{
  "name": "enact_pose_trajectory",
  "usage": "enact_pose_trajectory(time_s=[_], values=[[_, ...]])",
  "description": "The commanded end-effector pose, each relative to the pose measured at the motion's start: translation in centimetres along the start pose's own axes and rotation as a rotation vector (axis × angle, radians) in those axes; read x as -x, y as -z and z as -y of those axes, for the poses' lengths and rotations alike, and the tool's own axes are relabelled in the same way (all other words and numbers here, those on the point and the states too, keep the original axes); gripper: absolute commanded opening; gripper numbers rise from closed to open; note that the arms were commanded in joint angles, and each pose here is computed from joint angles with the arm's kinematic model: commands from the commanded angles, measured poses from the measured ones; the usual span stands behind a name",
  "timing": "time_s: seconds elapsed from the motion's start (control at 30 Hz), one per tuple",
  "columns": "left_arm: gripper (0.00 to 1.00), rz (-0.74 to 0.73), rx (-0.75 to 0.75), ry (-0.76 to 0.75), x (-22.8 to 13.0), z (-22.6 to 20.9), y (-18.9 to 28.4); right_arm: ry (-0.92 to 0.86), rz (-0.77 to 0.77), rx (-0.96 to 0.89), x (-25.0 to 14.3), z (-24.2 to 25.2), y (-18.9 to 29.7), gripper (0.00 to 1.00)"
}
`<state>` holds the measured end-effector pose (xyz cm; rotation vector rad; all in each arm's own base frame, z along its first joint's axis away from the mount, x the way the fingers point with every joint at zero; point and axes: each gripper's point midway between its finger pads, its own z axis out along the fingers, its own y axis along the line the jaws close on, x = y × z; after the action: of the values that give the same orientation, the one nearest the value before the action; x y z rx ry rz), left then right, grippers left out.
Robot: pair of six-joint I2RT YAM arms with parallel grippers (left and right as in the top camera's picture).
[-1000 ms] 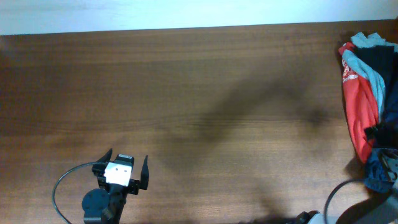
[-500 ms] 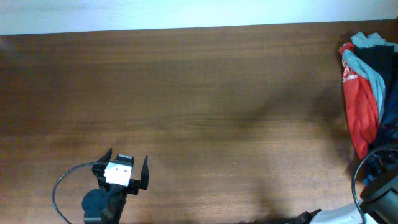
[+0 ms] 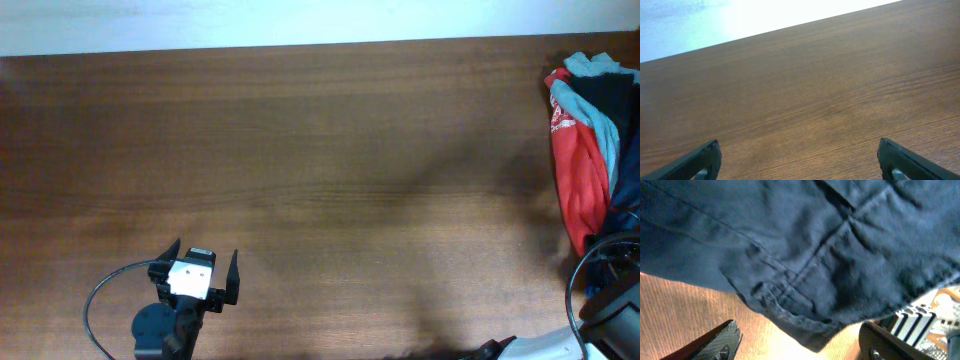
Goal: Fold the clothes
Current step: 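Reach the right gripper into the clothes pile and grasp the navy shorts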
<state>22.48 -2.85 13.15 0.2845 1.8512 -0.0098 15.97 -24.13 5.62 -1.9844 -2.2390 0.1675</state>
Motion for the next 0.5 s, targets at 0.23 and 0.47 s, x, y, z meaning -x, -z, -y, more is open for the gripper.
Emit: enact_pose_trajectory(time_s=[0.23,0.47], values=[[0.99,0.003,0.0,0.01,-0.1,0.0,0.0,0.005,0.054,-0.006,1.3,0.0,-0.4,0.25],[0.99,0.003,0.0,0.01,-0.1,0.0,0.0,0.01,0.077,0.166,0.5,-1.8,2.8,0.04]])
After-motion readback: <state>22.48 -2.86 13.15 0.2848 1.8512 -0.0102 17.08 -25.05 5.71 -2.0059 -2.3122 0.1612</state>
